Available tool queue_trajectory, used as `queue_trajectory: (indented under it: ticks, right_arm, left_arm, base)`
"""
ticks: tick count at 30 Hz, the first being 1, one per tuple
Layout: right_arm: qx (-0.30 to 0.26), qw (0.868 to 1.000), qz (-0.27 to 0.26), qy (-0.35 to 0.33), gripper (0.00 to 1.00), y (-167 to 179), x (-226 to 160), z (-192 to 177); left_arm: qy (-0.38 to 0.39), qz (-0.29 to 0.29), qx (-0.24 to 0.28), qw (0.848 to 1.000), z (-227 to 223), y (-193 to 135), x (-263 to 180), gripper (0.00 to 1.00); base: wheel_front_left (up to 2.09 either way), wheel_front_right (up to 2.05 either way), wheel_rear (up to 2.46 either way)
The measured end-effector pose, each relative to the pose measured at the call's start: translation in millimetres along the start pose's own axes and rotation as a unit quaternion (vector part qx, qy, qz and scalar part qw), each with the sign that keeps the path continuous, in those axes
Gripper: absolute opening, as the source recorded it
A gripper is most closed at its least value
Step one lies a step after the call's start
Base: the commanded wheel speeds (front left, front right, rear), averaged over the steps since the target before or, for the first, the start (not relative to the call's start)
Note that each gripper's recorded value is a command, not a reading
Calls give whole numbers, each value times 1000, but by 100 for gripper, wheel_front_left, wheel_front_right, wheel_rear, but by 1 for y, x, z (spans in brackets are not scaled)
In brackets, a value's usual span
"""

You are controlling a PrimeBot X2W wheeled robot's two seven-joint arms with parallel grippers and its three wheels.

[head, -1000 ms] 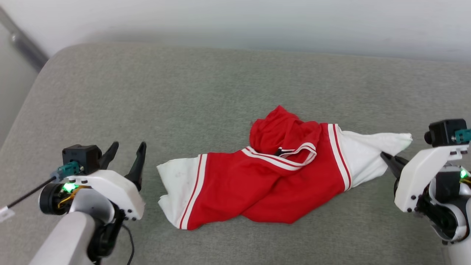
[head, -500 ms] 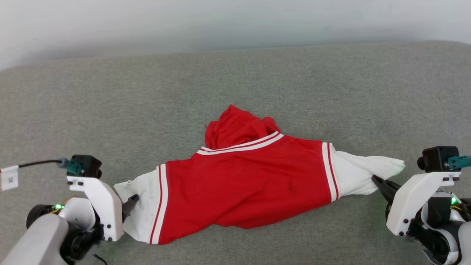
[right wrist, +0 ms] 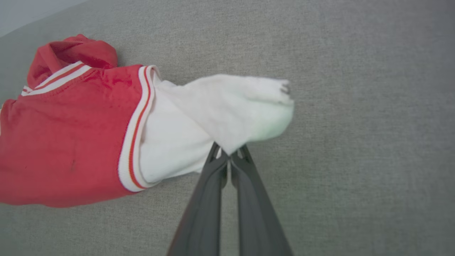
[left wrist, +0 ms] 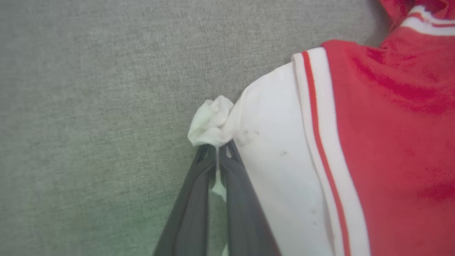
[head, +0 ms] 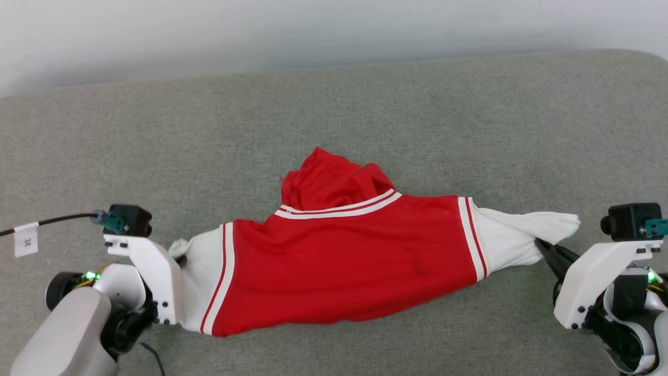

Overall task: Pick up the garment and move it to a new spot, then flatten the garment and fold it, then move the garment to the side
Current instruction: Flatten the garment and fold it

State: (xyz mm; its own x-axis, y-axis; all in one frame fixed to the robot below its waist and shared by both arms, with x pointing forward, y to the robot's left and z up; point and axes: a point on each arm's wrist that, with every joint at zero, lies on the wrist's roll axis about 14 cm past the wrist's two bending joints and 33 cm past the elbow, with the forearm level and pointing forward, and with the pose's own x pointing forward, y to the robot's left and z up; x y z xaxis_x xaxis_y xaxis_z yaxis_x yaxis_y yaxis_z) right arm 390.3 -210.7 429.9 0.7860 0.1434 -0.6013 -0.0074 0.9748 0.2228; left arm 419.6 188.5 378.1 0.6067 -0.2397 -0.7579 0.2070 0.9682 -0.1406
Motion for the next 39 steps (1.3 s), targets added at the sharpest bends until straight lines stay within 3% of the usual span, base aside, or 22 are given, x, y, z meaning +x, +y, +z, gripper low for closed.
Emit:
queue_trajectory:
  ticks: [7, 12, 14, 26, 28, 30, 31, 32, 33, 35, 36, 39]
  right_arm:
    - [-51, 998, -3, -48, 0, 2, -4, 40]
    - [-75, 993, 0, -86, 0, 8, -7, 75]
    - [-91, 990, -5, -108, 0, 7, -7, 101]
    - [-105, 979, -1, -172, 0, 15, 11, 190]
    - [-111, 973, -4, -204, 0, 17, 16, 223]
    - [-113, 970, -5, -216, 0, 18, 18, 235]
    - [-118, 962, -7, -247, 0, 21, 19, 262]
    - [-118, 962, -7, -247, 0, 21, 19, 262]
    - [-126, 952, -10, -278, 0, 24, 20, 288]
    - [-132, 947, -11, -293, 0, 26, 21, 300]
    - [-142, 935, -13, -323, 0, 30, 22, 324]
    - [-153, 924, -16, -350, 0, 34, 23, 346]
  left_arm:
    - [-155, 54, 30, 986, 81, 12, -35, 0]
    - [-242, 73, 47, 966, 130, 12, -63, 0]
    - [-296, 81, 63, 950, 166, 9, -83, 0]
    - [-413, 97, 88, 901, 272, -2, -111, 0]
    - [-445, 99, 90, 886, 303, -4, -116, 0]
    - [-453, 104, 95, 880, 314, -4, -118, 0]
    - [-472, 106, 104, 869, 335, -5, -120, 0]
    - [-472, 106, 104, 869, 335, -5, -120, 0]
    - [-496, 108, 107, 855, 355, -6, -123, 0]
    - [-510, 109, 109, 846, 366, -6, -125, 0]
    - [-535, 112, 107, 830, 384, -3, -129, 0]
    - [-554, 115, 108, 818, 399, 0, -129, 0]
  base:
    - [0, 0, 0]
    - [0, 0, 0]
    - [0, 0, 0]
    - [0, 0, 0]
    - [0, 0, 0]
    - [0, 0, 0]
    - [0, 0, 0]
    - [0, 0, 0]
    - [0, 0, 0]
    - [0, 0, 0]
    - [0, 0, 0]
    - [0, 0, 0]
